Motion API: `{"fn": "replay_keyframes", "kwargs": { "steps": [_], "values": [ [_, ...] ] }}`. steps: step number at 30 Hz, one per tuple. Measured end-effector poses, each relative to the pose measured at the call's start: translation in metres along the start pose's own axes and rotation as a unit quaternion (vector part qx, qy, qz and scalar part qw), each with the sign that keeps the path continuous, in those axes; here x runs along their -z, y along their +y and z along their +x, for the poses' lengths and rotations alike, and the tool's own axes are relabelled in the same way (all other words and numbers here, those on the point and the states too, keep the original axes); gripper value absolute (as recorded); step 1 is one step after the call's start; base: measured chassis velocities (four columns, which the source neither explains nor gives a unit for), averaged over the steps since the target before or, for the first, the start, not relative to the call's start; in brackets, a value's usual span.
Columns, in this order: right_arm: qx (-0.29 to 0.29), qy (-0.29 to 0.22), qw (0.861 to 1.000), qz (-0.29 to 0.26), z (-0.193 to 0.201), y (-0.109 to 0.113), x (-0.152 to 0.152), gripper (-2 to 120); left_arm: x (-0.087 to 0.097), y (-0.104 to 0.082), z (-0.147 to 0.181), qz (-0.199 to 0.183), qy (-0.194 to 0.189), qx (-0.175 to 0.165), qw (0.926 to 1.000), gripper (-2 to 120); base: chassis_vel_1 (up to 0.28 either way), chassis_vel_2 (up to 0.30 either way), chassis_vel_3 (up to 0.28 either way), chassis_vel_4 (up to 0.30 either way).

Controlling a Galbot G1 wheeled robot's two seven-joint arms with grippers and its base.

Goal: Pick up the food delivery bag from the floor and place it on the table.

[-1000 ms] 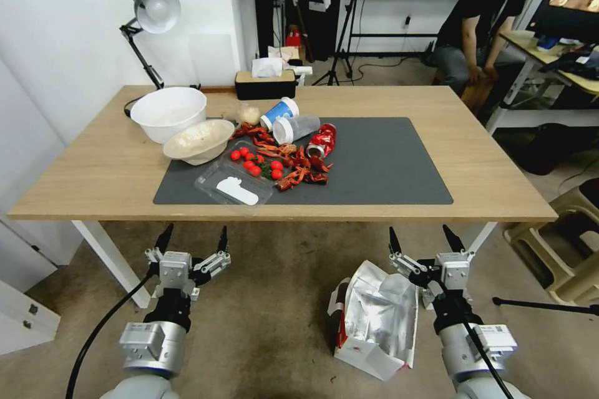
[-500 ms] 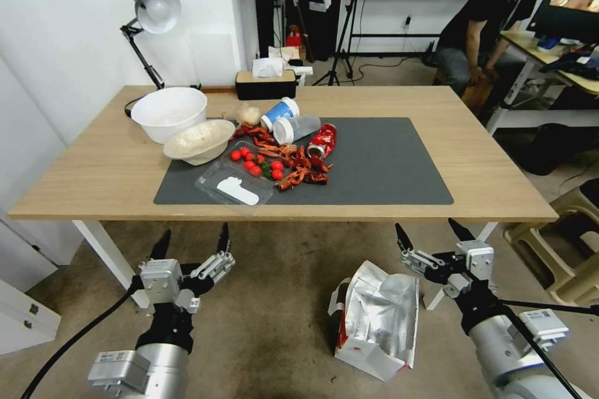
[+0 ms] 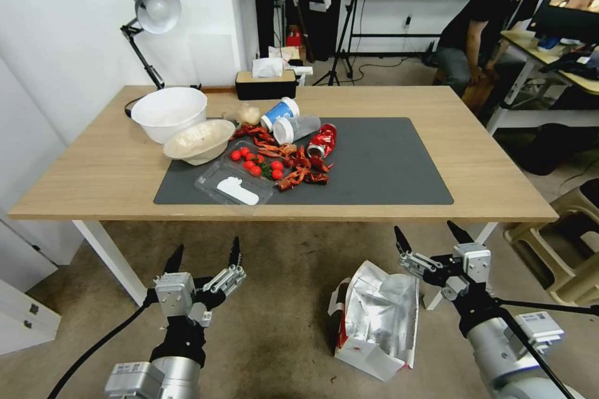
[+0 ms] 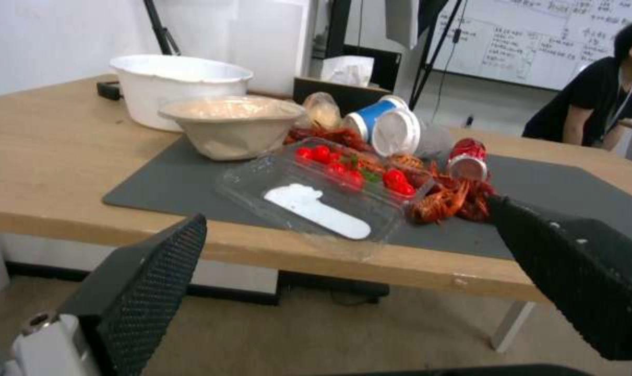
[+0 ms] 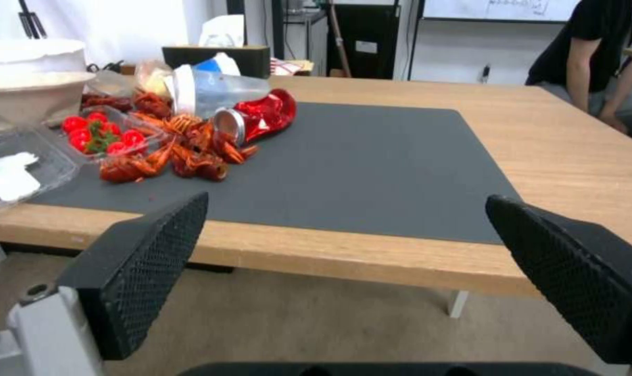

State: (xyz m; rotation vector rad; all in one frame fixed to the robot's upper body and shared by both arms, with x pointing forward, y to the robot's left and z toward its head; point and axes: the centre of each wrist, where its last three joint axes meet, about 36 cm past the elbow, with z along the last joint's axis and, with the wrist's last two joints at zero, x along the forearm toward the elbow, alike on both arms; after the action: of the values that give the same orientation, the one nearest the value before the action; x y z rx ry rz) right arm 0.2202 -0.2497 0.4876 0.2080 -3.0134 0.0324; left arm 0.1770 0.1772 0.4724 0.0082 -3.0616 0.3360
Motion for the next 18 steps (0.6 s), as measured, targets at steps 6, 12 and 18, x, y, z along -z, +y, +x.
{"fn": "replay_keyframes", "kwargs": {
  "steps": [6,12,18],
  "values": [
    [0.000,0.002,1.000,0.001,-0.001,0.002,-0.003,100,-0.002,-0.001,0.000,0.005,0.005,0.002,1.0000,100,0.000,0.000,0.000,0.000],
    [0.000,0.005,1.000,0.001,-0.001,0.003,-0.006,100,-0.005,-0.001,-0.001,0.001,0.008,0.003,1.0000,100,0.000,0.000,0.000,0.000],
    [0.000,0.010,1.000,0.004,-0.002,0.007,-0.011,100,-0.010,0.001,-0.003,-0.006,0.012,0.004,0.9999,100,0.000,0.000,0.000,0.000]
  ]
}}
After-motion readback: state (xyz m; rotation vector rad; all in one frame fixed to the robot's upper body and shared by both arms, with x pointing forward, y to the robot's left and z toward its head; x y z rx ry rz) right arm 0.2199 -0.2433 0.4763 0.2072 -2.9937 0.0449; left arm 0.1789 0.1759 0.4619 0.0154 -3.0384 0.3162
